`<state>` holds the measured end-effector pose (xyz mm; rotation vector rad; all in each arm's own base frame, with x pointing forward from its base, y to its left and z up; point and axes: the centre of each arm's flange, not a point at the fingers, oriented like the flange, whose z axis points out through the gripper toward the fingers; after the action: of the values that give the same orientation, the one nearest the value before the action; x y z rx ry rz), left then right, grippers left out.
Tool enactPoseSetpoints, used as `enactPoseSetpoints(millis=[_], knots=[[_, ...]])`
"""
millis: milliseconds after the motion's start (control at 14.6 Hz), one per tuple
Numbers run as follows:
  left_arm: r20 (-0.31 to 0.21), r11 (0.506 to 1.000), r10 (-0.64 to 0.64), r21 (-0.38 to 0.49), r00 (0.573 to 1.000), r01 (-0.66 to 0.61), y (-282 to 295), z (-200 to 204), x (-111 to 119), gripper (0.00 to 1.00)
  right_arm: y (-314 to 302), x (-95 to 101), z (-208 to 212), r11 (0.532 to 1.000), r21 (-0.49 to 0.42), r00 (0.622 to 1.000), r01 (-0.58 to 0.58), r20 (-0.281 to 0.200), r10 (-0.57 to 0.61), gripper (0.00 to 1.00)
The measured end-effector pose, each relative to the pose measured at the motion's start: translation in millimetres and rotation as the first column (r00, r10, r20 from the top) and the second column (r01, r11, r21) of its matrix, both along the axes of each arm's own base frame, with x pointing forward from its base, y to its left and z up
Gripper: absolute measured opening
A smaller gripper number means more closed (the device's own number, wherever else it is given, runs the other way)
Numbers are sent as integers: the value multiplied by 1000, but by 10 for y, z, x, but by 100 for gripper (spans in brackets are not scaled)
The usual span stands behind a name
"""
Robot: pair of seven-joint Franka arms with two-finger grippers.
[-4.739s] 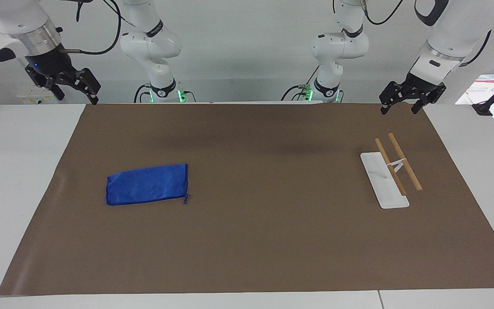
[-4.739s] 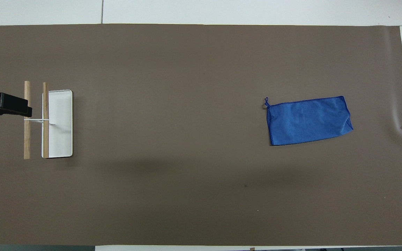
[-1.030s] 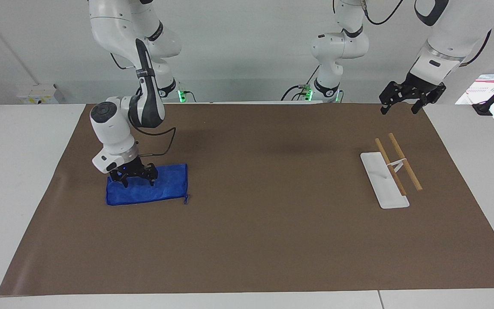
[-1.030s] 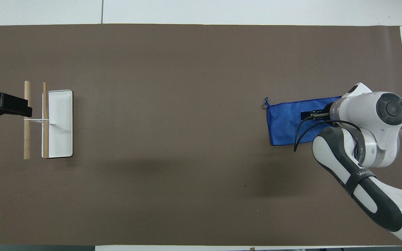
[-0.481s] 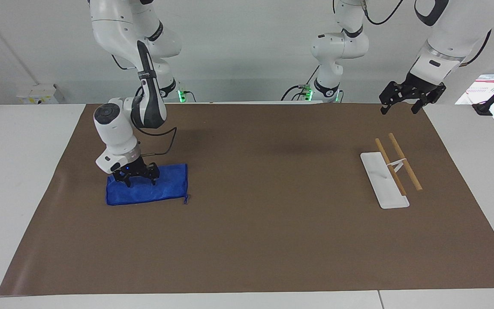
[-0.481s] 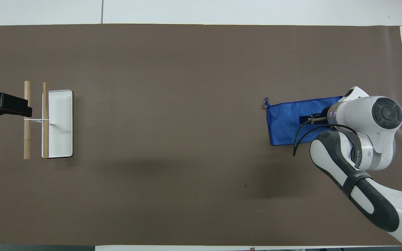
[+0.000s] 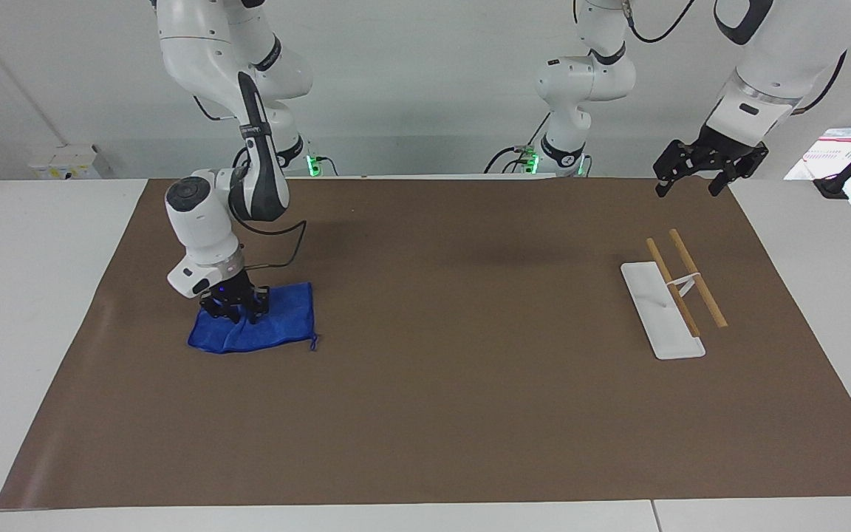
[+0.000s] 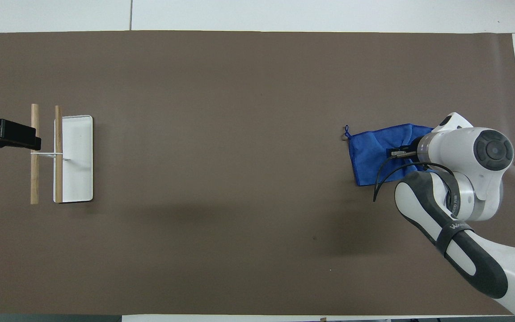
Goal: Right arm passes towel to left arm to hang
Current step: 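Lift the blue towel with the right gripper and carry it toward the rack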
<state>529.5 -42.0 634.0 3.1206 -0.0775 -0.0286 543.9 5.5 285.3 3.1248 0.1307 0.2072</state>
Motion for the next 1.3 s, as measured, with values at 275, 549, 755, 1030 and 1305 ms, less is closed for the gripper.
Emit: enactPoseSetpoints(millis=[275,549,755,1030,1305], knots=[[0,1000,0,0,1000,0,0,0,0,100,21,197,404,1000,3,996,-3,-90,3,14],[0,1000,0,0,1000,0,0,0,0,100,79,388,1294,997,74,991,34,-133,-24,14],[0,1000,-1,0,1000,1,-3,0,0,100,162,439,1919,984,152,985,94,-155,-70,14],[0,1000,-2,0,1000,2,-13,0,-1,100,392,516,2534,910,361,976,201,-158,-153,14],[0,1000,-2,0,1000,2,-13,0,-1,100,595,567,2732,743,604,957,290,-208,-204,14]])
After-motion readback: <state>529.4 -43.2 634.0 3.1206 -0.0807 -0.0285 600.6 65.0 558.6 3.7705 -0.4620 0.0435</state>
